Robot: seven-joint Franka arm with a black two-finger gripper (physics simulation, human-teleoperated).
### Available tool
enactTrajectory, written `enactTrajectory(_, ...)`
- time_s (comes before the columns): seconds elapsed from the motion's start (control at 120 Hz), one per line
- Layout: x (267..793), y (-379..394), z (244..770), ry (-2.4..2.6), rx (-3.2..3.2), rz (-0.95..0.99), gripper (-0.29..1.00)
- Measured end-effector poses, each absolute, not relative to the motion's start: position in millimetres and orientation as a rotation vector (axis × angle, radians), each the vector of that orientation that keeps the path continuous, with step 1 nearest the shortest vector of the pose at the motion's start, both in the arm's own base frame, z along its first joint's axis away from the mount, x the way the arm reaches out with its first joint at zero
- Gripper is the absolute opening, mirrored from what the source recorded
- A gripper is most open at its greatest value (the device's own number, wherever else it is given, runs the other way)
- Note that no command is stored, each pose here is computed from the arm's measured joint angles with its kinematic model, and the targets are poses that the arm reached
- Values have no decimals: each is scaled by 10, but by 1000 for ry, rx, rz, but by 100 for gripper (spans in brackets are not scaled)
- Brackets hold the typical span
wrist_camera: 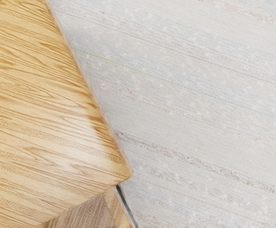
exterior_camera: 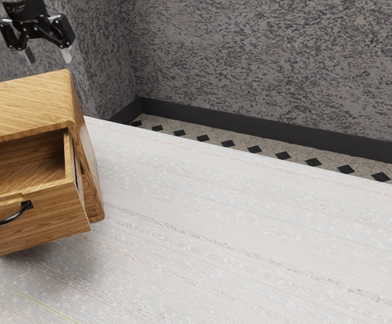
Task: Push the drawer handle with one arm to close the drawer
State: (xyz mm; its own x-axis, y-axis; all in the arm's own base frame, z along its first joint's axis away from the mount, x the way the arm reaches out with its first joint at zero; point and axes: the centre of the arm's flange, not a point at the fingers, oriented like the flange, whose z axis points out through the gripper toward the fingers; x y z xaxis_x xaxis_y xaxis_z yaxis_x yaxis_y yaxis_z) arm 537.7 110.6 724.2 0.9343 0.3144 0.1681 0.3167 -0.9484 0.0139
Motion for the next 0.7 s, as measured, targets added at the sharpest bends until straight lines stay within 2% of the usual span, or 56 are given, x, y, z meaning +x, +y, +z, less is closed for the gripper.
enactTrajectory(0.25,5417,1177,7322,-482,-3067,-301,68)
enactTrajectory(0.3,5352,1347,7595,-519,-3036,-385,68)
enactTrajectory(0.375,4905,1490,8266,-534,-3009,-588,68)
enactTrajectory(0.45,4645,1692,8484,-574,-2984,-646,68)
enactTrajectory(0.583,4543,1840,8490,-592,-2976,-625,69)
enactTrajectory(0.7,4622,1393,8054,-410,-3113,-406,69)
